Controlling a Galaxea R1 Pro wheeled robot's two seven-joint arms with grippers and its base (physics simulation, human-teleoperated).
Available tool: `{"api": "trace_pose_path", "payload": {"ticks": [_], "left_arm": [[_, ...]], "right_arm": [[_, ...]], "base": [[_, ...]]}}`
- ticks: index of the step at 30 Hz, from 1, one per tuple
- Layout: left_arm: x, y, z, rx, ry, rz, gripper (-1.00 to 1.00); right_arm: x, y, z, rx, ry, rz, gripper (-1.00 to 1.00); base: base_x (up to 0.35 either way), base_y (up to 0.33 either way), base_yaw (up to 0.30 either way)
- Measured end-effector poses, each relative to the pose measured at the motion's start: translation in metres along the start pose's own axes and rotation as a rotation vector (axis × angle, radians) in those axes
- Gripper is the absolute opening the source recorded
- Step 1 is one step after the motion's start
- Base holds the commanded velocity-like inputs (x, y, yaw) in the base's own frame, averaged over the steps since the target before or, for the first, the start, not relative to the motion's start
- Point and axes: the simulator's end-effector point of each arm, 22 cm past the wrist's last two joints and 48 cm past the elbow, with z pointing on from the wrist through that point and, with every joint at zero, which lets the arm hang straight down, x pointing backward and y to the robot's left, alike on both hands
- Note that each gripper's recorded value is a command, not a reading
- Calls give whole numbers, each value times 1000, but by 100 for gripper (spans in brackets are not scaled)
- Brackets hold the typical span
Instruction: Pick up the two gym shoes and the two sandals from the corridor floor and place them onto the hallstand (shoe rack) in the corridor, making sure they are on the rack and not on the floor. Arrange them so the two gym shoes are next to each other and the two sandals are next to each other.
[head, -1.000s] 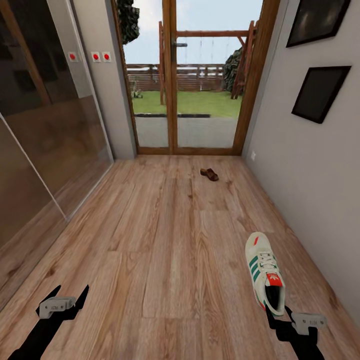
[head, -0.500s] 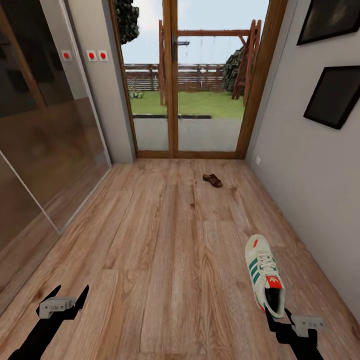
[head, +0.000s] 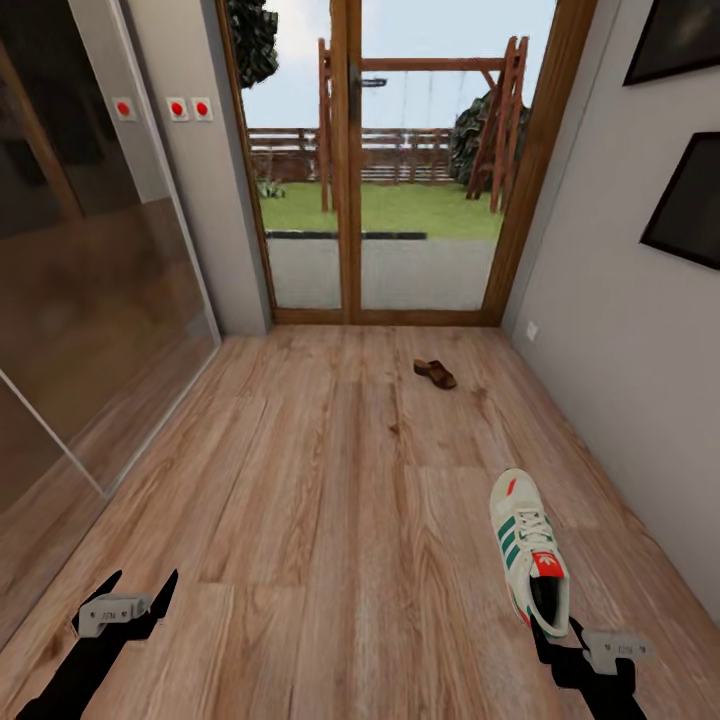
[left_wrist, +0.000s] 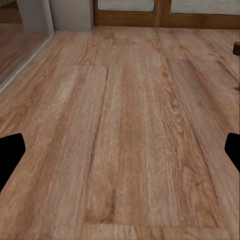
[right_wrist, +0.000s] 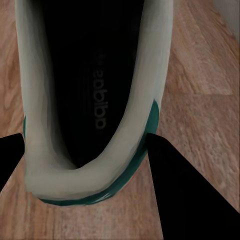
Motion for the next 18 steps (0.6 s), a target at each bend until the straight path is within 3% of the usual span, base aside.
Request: {"api": "trace_pose_path", "payload": {"ticks": [18], "left_arm": [[0,0,0,0,0,0,100]], "right_arm": [[0,0,0,0,0,-1,-100]], "base": [[328,102,0]]}}
